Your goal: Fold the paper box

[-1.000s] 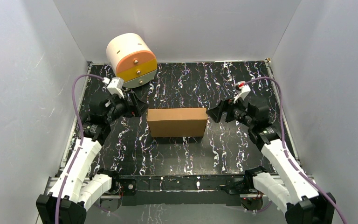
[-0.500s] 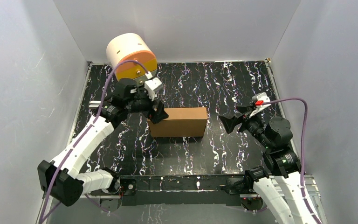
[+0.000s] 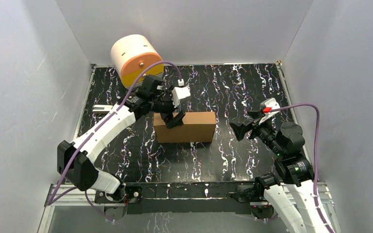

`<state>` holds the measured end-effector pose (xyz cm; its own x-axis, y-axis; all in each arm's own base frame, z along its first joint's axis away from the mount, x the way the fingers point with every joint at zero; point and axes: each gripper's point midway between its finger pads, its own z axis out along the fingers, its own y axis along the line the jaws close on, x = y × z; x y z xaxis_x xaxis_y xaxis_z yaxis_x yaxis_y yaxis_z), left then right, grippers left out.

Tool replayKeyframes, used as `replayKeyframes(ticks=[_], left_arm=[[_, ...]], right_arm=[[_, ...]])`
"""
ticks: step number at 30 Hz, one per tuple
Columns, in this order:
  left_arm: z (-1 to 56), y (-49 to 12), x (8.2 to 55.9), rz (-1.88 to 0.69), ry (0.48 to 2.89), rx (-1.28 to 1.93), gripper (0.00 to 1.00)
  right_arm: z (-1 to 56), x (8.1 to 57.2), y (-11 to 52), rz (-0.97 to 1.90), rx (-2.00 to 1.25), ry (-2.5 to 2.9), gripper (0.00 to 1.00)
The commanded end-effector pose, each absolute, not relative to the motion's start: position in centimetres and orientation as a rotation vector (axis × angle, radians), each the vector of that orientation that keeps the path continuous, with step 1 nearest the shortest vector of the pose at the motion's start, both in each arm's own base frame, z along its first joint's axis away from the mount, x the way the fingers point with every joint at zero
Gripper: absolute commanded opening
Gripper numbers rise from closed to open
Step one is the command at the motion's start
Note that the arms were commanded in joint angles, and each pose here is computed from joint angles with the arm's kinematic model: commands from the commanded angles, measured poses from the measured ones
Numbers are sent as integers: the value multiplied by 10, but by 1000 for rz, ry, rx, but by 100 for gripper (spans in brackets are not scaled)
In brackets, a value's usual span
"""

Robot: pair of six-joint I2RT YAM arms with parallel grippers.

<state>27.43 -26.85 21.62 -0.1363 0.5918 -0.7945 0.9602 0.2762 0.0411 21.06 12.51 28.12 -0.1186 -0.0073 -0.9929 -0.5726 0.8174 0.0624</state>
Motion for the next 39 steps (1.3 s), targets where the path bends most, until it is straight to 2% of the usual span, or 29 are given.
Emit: replayKeyframes(ticks=[1, 8, 16, 19, 23, 25, 34, 39], left_arm=[[219, -278, 252, -728, 1759, 1541, 86], [202, -283, 256, -715, 1792, 1575, 86], [186, -290, 258, -637, 1788, 1651, 79], [192, -293, 257, -589, 1738, 1677, 71], [207, -299, 261, -509, 1630, 1689, 51], [211, -300, 264, -457, 1584, 1695, 46], [230, -314, 290, -118, 1282, 1599, 49], [214, -321, 300, 44, 1114, 1524, 52]], right_arm=[[285, 213, 124, 490, -481, 1602, 99], [281, 212, 126, 497, -489, 1599, 99], [282, 209, 126, 499, -493, 1581, 99], [283, 209, 126, 499, -492, 1572, 99], [283, 208, 124, 495, -484, 1568, 98], [283, 208, 124, 492, -481, 1568, 98], [287, 208, 117, 464, -441, 1545, 97], [301, 200, 107, 432, -402, 1431, 96]])
